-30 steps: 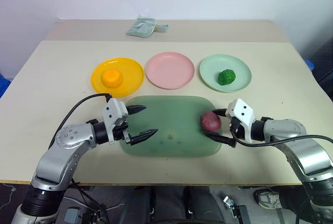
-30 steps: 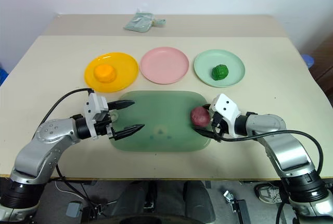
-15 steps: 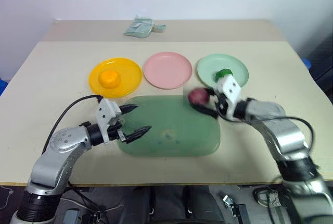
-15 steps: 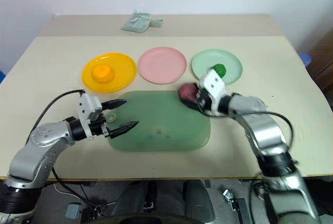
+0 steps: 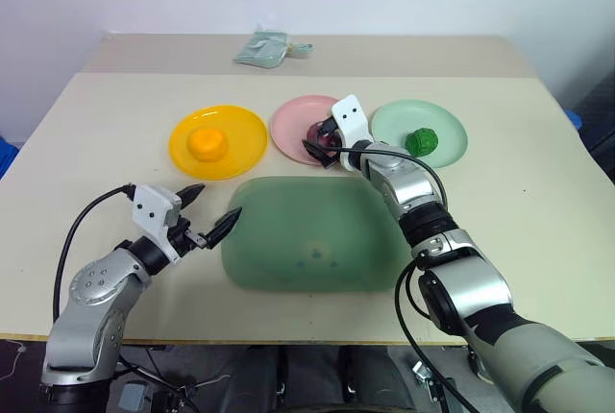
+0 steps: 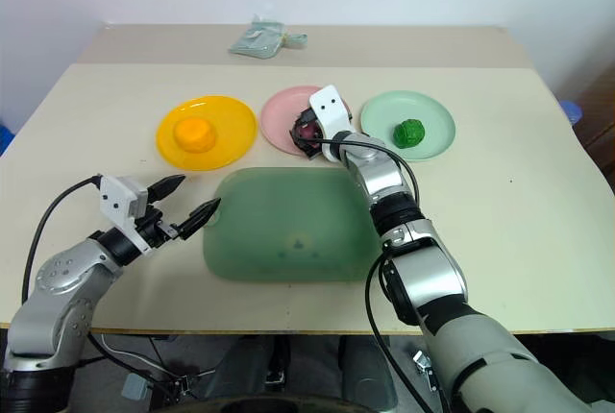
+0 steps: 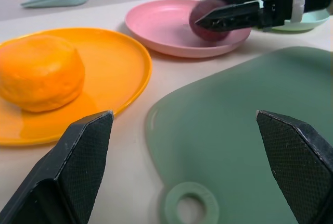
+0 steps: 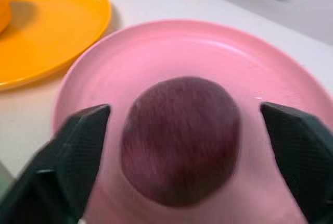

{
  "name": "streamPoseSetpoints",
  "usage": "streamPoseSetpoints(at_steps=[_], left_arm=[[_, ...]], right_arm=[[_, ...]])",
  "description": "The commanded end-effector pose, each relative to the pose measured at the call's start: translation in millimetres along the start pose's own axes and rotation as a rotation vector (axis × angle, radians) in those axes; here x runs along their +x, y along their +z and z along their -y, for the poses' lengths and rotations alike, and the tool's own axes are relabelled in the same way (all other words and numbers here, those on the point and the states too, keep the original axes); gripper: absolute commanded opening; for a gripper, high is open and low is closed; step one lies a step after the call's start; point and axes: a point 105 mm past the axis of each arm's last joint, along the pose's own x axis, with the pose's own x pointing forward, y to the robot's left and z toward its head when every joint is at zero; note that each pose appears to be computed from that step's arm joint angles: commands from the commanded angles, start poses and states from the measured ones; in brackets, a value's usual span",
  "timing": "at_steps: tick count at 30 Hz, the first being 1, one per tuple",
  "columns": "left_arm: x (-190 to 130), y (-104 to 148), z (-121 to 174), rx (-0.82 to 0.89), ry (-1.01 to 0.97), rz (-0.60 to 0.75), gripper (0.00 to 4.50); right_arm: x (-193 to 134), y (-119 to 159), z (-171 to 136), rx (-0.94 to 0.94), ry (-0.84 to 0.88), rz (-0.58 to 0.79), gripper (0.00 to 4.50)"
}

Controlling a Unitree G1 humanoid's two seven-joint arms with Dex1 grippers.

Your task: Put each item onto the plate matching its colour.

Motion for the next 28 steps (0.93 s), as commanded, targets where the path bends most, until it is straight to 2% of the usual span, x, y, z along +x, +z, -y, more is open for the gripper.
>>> streamPoseSetpoints(at_steps=[1, 3, 6, 11, 14, 19, 28], left_arm=[[-2, 12, -2, 0.034, 0.019, 0.044, 4.5], [-2, 12, -6, 0.037, 0.039, 0.048, 4.5], [-4, 10, -17, 0.059, 0.095, 0.039, 4.5], [-19, 2, -38, 0.078, 0.157, 0.004, 4.5], [-30, -5, -47, 0.089, 0.185, -0.031, 4.5], [-43, -9, -50, 0.096, 0.198, -0.062, 4.5], [-51, -8, -47, 0.097, 0.238, -0.07, 4.5]], right_arm=[[-21, 24, 5, -0.112, 0.04, 0.144, 4.48], [-41, 19, 11, -0.134, 0.063, 0.164, 4.48], [-88, 14, 21, -0.127, 0.128, 0.228, 4.48], [-164, -33, 44, -0.091, 0.163, 0.049, 4.48], [-192, -46, 58, -0.091, 0.129, -0.021, 4.48], [-211, -54, 70, -0.091, 0.096, -0.078, 4.48], [-201, -49, 68, -0.075, 0.089, -0.051, 4.48]])
